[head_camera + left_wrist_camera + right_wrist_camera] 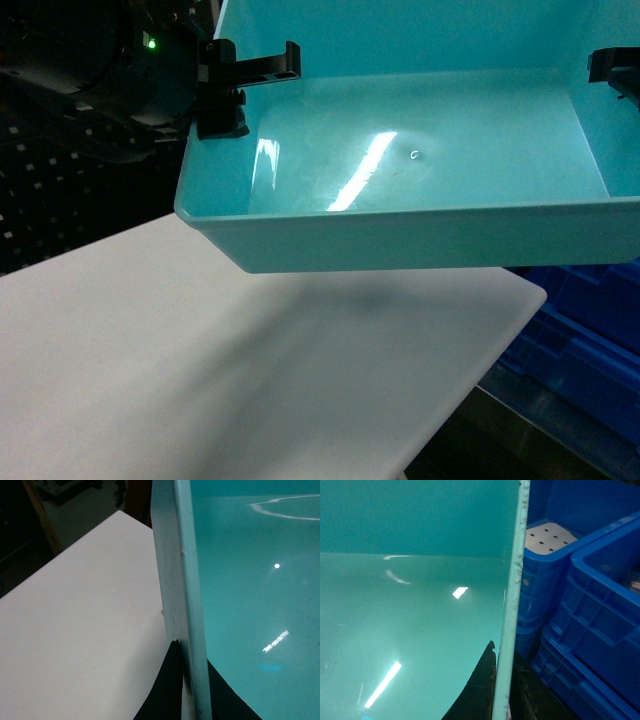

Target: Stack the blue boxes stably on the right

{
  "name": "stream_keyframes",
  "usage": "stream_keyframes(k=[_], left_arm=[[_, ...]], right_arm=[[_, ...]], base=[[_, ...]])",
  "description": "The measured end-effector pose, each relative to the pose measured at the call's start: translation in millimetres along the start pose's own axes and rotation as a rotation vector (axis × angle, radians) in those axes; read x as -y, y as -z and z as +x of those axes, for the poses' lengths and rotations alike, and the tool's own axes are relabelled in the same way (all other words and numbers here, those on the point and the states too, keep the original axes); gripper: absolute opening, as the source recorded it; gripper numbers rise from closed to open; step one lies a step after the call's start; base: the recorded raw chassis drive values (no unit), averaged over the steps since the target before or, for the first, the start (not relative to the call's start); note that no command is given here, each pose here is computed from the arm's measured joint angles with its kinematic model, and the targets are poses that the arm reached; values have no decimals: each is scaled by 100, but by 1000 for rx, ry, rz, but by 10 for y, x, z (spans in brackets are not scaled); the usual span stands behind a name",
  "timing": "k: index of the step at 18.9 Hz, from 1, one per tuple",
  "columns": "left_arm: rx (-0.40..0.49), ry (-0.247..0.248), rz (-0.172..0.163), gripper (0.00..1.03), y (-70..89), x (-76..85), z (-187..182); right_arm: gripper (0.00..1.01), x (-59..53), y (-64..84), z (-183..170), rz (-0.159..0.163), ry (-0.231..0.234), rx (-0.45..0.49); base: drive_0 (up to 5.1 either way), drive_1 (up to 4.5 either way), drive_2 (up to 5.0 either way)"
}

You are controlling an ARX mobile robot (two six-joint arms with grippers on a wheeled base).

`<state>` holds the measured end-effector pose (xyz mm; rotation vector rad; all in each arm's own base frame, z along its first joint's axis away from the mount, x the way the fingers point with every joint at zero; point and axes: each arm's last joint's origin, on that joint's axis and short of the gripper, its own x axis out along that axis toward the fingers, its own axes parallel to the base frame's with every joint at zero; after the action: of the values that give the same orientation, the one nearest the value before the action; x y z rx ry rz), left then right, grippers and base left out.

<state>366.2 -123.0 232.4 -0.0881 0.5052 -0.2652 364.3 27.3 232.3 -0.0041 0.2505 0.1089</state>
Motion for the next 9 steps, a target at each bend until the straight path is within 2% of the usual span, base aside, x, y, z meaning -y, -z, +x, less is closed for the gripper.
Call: stream_keyframes(k=[9], left_arm=[[0, 0, 0, 2, 0, 0, 0]], right_arm=[[7, 0, 0, 0, 0, 0, 0]], base=[[-153, -153, -153]])
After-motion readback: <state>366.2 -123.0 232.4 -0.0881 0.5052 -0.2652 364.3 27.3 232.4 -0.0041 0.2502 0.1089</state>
